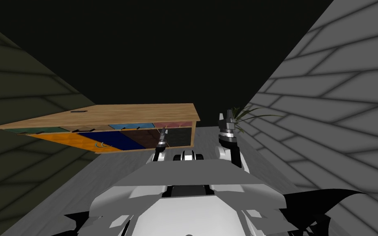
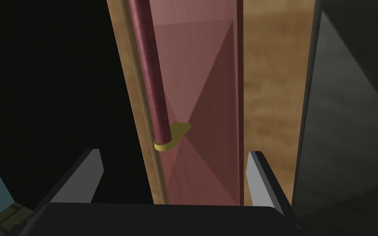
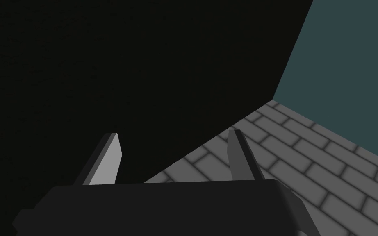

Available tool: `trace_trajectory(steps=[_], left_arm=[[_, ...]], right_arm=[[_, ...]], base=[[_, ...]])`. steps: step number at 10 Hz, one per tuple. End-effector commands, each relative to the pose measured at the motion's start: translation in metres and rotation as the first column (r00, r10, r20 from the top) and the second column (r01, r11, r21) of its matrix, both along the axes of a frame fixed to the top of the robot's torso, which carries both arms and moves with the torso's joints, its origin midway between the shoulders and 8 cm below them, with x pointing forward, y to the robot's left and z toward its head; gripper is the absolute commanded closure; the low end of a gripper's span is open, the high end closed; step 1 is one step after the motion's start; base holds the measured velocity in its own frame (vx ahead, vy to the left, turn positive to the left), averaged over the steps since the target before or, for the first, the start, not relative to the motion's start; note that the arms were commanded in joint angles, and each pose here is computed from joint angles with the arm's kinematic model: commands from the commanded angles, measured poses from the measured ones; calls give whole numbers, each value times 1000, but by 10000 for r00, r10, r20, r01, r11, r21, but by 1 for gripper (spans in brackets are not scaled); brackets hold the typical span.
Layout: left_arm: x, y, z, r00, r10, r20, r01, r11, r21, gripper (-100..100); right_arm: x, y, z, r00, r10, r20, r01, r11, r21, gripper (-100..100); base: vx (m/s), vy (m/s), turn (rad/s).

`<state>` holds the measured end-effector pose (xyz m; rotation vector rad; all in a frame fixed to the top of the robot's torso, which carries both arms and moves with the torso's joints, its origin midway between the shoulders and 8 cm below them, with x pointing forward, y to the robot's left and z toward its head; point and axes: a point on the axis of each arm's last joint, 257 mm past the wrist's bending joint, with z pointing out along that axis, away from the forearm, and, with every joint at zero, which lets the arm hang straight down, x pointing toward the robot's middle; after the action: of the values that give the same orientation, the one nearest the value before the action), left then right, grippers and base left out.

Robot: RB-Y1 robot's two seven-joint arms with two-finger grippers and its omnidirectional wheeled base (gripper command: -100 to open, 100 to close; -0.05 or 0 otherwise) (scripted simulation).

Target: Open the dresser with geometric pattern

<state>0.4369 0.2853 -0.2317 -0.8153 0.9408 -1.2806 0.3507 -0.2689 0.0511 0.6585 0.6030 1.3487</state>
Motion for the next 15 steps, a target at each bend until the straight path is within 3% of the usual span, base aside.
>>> trace_trajectory(steps=[1,15], left_arm=[[16,-2,1,9996,-20,-275,16,9999,-126,-100],[74,-12,11,9903,-149,-1383,83,9988,-484,-100]], right_arm=[[0,0,0,10000,0,0,0,10000,0,0],[0,0,0,10000,0,0,0,10000,0,0]], base=[[-55,-16,13],[-44,-11,8]])
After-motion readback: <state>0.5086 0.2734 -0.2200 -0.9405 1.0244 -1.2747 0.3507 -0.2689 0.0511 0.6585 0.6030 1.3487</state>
